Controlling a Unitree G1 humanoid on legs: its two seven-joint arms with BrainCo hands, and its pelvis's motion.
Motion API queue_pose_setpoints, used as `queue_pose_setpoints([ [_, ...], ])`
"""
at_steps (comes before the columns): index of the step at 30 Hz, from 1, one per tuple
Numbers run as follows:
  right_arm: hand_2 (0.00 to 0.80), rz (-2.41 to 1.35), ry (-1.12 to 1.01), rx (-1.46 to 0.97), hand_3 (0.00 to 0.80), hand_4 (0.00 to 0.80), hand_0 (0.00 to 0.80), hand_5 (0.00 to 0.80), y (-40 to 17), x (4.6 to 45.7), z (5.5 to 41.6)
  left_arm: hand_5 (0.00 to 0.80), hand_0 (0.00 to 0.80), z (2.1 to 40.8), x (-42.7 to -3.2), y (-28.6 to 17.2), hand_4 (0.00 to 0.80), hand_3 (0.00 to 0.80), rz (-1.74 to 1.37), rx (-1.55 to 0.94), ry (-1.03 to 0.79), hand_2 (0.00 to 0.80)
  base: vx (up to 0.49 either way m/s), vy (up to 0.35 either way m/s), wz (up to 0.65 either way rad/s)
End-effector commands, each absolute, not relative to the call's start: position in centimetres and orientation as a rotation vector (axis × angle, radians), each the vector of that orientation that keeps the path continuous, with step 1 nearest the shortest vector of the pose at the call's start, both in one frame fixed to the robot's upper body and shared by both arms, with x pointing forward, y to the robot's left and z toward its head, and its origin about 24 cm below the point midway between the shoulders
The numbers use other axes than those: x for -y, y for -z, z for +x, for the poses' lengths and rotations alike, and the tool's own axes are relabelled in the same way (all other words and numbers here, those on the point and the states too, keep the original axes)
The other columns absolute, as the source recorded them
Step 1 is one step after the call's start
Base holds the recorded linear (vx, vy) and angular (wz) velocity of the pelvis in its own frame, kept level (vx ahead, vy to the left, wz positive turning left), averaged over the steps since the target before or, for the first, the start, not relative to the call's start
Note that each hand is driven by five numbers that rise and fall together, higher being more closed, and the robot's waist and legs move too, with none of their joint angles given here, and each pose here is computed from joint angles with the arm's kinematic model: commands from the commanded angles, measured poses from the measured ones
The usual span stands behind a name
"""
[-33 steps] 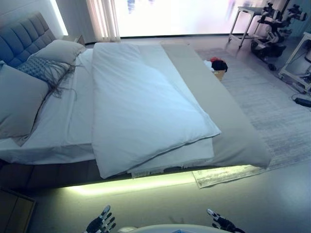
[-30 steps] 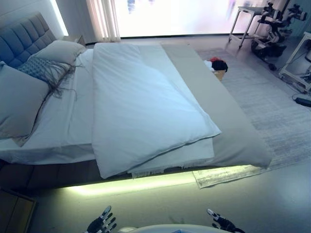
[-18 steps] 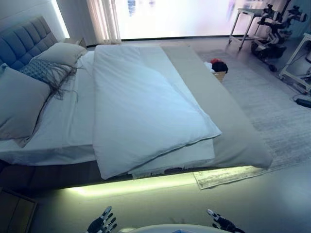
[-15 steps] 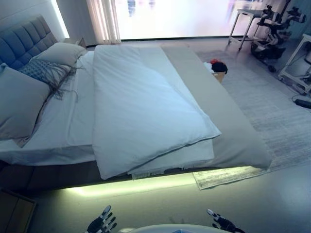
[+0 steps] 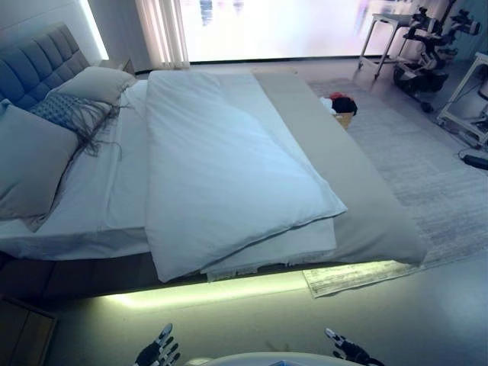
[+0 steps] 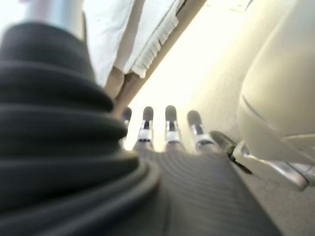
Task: Make the bed neatly
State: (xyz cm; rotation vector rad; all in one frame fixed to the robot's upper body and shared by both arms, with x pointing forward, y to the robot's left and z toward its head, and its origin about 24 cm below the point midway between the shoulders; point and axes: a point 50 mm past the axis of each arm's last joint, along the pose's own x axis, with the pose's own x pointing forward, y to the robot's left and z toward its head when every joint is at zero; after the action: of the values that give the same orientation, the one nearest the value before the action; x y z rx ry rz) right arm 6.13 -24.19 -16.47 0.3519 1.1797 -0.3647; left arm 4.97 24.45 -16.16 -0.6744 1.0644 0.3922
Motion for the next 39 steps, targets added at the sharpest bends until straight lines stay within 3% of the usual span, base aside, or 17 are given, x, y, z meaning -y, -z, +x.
queue_pose_setpoints([
  [1, 0.000, 0.379, 0.377, -1.105, 0.000, 0.000, 0.000, 0.000, 15.8, 24.4, 9.9, 0.000, 0.000, 7.7, -23.9, 16.1, 0.000, 0.000, -0.698, -1.028, -0.406, 0.000, 0.013, -0.101, 0.01],
  [8, 0.000, 0.284, 0.411, -1.125, 0.000, 0.000, 0.000, 0.000, 15.3, 26.5, 9.5, 0.000, 0.000, 8.8, -23.4, 15.8, 0.000, 0.000, -0.841, -0.875, -0.424, 0.000, 0.126, 0.069, 0.00],
  [16, 0.000, 0.409, 0.579, -1.084, 0.000, 0.000, 0.000, 0.000, 15.5, 27.4, 6.9, 0.000, 0.000, 7.8, -23.3, 16.0, 0.000, 0.000, -0.823, -0.901, -0.413, 0.000, 0.387, 0.240, 0.06],
  [21, 0.000, 0.460, 0.532, -1.058, 0.000, 0.000, 0.000, 0.000, 15.6, 26.8, 6.7, 0.000, 0.000, 8.1, -24.9, 15.5, 0.000, 0.000, -0.790, -0.894, -0.418, 0.000, 0.356, 0.287, -0.51],
  [31, 0.000, 0.504, 0.503, -1.035, 0.000, 0.000, 0.000, 0.000, 15.6, 26.4, 7.2, 0.000, 0.000, 10.5, -26.0, 14.7, 0.000, 0.000, -0.711, -0.898, -0.365, 0.000, 0.276, 0.214, -0.03],
  [39, 0.000, 0.536, 0.482, -0.987, 0.000, 0.000, 0.000, 0.000, 15.1, 26.3, 10.2, 0.000, 0.000, 14.1, -25.5, 13.6, 0.000, 0.000, -0.674, -0.824, -0.275, 0.000, 0.181, -0.171, 0.12],
])
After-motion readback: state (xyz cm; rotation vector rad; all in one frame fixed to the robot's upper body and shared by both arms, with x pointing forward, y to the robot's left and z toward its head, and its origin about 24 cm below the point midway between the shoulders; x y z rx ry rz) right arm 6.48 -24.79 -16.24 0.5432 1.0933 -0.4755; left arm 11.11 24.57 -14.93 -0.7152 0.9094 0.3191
